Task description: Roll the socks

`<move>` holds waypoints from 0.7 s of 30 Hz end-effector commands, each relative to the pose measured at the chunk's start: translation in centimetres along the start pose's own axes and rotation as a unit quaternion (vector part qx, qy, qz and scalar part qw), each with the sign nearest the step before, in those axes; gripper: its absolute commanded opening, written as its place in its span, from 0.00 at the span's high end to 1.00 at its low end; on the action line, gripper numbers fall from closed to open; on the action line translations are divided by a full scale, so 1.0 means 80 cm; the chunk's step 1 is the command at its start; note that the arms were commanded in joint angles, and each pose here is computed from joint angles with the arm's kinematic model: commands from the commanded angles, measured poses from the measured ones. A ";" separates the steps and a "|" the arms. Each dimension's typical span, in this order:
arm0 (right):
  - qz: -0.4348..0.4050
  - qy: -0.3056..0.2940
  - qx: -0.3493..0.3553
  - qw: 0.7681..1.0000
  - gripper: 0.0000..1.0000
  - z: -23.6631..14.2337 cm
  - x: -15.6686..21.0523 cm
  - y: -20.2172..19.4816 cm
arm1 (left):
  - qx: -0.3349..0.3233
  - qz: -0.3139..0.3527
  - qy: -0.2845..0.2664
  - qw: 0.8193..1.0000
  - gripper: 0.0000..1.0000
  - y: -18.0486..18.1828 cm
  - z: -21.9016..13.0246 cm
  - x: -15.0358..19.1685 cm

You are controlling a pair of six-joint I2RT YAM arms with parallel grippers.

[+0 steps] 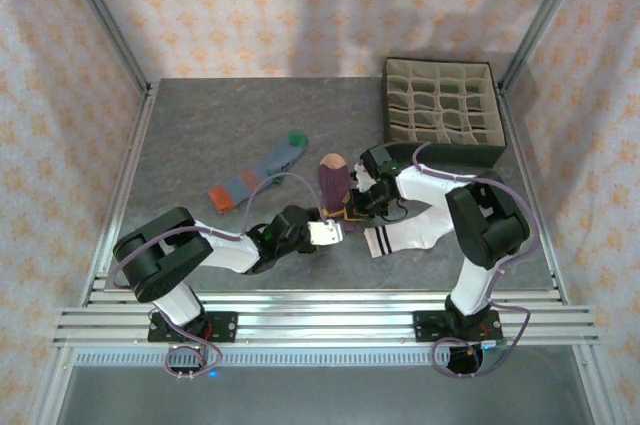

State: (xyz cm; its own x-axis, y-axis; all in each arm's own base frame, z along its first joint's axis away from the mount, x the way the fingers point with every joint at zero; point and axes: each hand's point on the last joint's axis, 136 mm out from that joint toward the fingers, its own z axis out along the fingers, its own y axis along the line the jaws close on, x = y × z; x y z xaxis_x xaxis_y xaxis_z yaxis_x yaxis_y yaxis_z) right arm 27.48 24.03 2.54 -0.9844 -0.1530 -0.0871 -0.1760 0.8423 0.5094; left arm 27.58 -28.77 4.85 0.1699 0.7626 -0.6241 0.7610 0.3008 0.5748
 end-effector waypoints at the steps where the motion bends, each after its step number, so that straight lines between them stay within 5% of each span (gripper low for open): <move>1: 0.046 0.107 0.098 0.988 1.00 0.033 0.075 -0.069 | -0.011 0.016 -0.003 1.000 0.55 0.008 -0.010 -0.008; 17: 0.052 0.132 0.092 0.986 1.00 0.039 0.087 -0.070 | 0.055 0.041 0.026 0.997 0.60 -0.026 0.022 -0.002; 21: 0.052 0.137 0.089 0.985 1.00 0.038 0.091 -0.069 | 0.066 0.043 0.038 0.996 0.79 -0.033 0.031 0.006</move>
State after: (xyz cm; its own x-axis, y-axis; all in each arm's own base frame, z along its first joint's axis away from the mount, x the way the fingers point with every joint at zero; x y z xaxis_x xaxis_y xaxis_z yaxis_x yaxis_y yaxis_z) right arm 27.37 24.25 2.43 -0.9844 -0.1656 -0.0590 -0.1715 0.8298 0.5310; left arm 27.59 -29.92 2.68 0.1810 0.8196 -0.5436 0.8046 0.1945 0.5610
